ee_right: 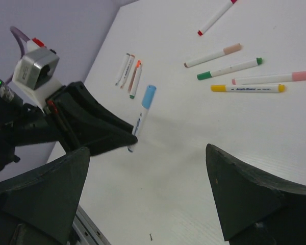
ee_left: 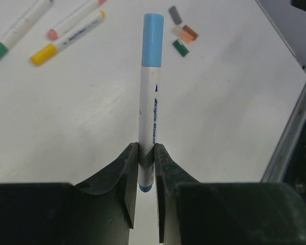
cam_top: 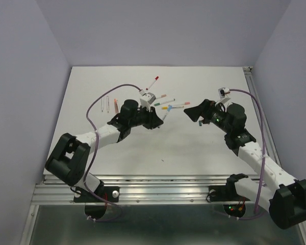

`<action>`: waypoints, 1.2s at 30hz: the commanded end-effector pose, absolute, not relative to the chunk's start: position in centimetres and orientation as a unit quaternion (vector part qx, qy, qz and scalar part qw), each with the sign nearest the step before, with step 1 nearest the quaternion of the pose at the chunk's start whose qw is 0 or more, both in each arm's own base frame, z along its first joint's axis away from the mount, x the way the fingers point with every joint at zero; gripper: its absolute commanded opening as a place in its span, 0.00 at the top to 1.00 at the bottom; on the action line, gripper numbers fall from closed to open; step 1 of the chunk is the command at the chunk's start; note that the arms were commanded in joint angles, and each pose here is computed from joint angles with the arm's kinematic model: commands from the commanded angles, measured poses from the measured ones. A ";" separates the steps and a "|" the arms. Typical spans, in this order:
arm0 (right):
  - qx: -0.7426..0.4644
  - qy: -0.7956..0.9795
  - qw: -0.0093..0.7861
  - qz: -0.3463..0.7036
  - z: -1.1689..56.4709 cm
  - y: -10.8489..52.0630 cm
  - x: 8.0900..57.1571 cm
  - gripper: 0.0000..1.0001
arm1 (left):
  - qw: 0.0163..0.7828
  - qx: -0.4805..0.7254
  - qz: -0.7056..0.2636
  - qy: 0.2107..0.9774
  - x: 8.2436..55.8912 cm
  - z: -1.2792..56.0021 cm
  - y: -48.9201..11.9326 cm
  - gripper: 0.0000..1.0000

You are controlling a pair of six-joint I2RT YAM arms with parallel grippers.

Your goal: Open the pen caps

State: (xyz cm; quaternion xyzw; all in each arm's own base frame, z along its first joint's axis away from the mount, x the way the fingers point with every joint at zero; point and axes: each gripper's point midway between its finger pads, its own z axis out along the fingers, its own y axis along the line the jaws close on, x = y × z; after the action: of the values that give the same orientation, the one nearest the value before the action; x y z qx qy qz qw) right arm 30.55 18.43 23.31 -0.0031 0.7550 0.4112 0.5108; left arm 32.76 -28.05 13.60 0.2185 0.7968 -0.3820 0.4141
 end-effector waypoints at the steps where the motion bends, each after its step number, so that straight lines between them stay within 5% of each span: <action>1: -0.011 0.711 0.528 0.464 26.2 20.2 29.7 0.00 | 0.461 0.184 -0.463 0.734 29.0 19.8 -32.1 1.00; 14: -0.009 0.733 0.496 0.465 24.4 24.6 28.7 0.07 | 0.454 0.138 -0.533 0.701 22.8 20.9 -34.2 1.00; 20: 0.015 0.734 0.496 0.464 24.0 24.3 28.9 0.34 | 0.459 0.138 -0.535 0.695 22.2 21.5 -34.9 1.00; 28: 0.025 0.733 0.501 0.459 24.3 24.0 29.3 0.38 | 0.453 0.153 -0.543 0.691 21.3 21.6 -35.5 1.00; 36: 0.036 0.736 0.502 0.453 24.3 23.7 29.5 0.61 | 0.454 0.157 -0.545 0.687 20.9 21.8 -35.6 1.00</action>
State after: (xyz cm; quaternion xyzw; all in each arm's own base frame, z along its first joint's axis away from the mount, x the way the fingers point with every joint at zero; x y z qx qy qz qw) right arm 29.17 23.84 22.99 0.0321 0.7522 0.4488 0.4814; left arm 21.10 -35.50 18.33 0.1532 0.7280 -0.5203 0.4192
